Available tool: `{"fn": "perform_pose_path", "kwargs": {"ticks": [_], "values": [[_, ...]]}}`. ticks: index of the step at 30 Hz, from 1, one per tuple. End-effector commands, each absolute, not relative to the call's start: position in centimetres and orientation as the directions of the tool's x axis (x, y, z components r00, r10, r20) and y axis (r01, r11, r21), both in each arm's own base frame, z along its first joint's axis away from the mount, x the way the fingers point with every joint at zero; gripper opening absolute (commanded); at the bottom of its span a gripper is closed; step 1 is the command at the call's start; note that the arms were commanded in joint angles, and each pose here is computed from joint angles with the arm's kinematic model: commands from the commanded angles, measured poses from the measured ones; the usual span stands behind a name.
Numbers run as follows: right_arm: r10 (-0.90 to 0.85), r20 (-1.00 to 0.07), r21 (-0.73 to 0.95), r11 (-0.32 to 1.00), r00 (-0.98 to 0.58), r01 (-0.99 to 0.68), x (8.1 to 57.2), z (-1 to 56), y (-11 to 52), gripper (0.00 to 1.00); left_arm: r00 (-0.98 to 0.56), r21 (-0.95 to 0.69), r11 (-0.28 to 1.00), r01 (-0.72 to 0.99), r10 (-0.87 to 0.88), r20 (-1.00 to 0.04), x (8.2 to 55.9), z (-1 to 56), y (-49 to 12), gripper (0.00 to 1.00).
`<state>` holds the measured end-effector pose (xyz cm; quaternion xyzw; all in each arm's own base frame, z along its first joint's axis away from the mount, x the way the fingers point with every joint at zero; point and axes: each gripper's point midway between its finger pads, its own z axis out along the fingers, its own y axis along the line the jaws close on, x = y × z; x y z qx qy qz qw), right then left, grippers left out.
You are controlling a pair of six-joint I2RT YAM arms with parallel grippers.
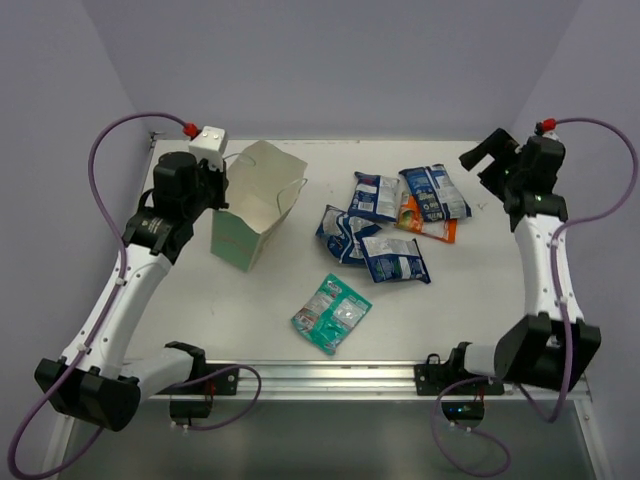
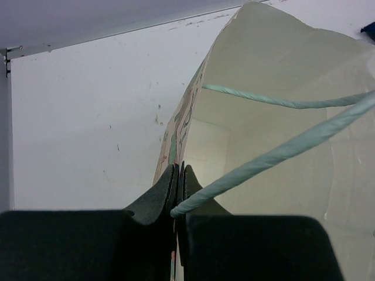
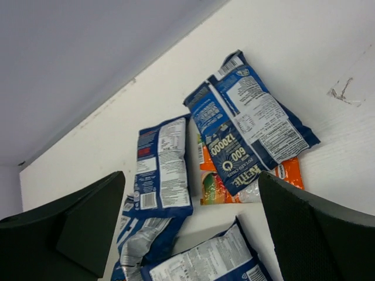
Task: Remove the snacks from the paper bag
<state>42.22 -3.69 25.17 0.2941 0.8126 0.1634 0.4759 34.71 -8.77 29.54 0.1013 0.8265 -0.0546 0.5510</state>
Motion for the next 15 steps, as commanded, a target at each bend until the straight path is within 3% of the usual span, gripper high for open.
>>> {"fn": "perform_pose_path", "kwargs": {"ticks": [1,8,15], "values": [[0.602,-0.737,0.541,0.798,-0.307,0.266,38.6,28.1,-3.0,0.99,-0.246,0.032,0.961,0.273,0.101,-0.964,34.6,33.9,-9.4,0.00],[0.462,-0.864,0.469,0.883,-0.201,0.014,34.9,35.3,0.6,0.99,-0.252,-0.068,0.953,0.297,0.009,-0.968,33.3,34.6,-10.3,0.00],[0.326,-0.936,0.347,0.920,-0.134,-0.183,31.6,38.1,4.5,0.99,-0.291,-0.138,0.960,0.243,-0.064,-0.955,33.0,33.0,-10.0,0.00]]}}
